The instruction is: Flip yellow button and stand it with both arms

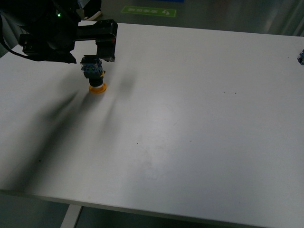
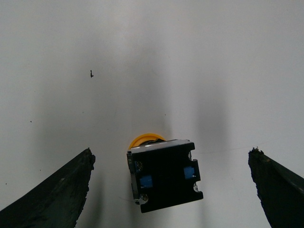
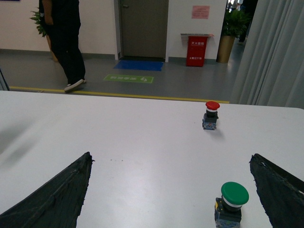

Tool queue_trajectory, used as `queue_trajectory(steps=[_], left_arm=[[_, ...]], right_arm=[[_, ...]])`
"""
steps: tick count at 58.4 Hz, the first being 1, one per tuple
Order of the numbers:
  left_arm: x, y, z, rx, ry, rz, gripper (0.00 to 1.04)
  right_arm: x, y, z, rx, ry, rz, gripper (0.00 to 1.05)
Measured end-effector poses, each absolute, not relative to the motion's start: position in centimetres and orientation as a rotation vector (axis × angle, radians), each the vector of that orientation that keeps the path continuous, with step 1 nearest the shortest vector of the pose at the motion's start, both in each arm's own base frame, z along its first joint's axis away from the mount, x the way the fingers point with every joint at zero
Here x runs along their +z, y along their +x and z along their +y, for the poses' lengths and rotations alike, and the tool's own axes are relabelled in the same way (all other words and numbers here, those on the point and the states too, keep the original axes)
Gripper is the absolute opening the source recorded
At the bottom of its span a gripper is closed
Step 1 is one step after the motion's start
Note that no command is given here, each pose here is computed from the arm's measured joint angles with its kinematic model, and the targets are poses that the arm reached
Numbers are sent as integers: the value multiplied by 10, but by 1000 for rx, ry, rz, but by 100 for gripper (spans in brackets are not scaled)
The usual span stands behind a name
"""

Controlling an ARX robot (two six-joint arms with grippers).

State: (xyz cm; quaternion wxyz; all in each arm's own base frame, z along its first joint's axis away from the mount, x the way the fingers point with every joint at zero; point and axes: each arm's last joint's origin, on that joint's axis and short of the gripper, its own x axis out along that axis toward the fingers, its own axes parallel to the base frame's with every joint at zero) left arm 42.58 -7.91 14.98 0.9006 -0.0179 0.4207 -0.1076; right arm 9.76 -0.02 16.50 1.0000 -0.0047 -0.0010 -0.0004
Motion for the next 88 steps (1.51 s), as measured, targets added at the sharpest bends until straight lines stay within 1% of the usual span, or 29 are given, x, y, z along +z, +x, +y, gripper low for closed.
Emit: queue_trajectory(steps=[14,18,27,33,35,41,49,53,57,61,69,78,88], left_arm=[[149,427,-81,-222,-32,881,97],[146,428,-81,-217,-29,893,81],[144,429,-81,-211,-25,900,58],[144,429,-81,-208,-24,905,39],[144,429,-81,-207,-24,905,37],[145,429,-81,-218,-35,906,36],[147,426,-83,-292,-140,900,36],[151,423,-85,-350,-228,877,36],[164,416,-89,-458,-387,812,35],[172,411,-94,-529,-466,765,35],[189,399,-112,-679,-665,683,35],[196,392,-133,-773,-822,638,35],[214,384,-157,-908,-964,559,35]], right_arm=[[165,98,0,-1,-9,-2,97],[165,98,0,-1,-9,-2,97],[165,98,0,-1,-9,-2,97],[165,98,0,-1,-9,-2,97],[165,98,0,-1,-9,-2,97],[165,98,0,-1,-9,-2,97],[165,98,0,-1,-9,-2,97],[165,98,0,-1,-9,-2,97],[165,98,0,-1,-9,-2,97],[165,98,0,-1,-9,-2,97],[165,98,0,-1,-9,-2,97],[165,98,0,-1,-9,-2,97],[165,98,0,-1,-9,-2,97]])
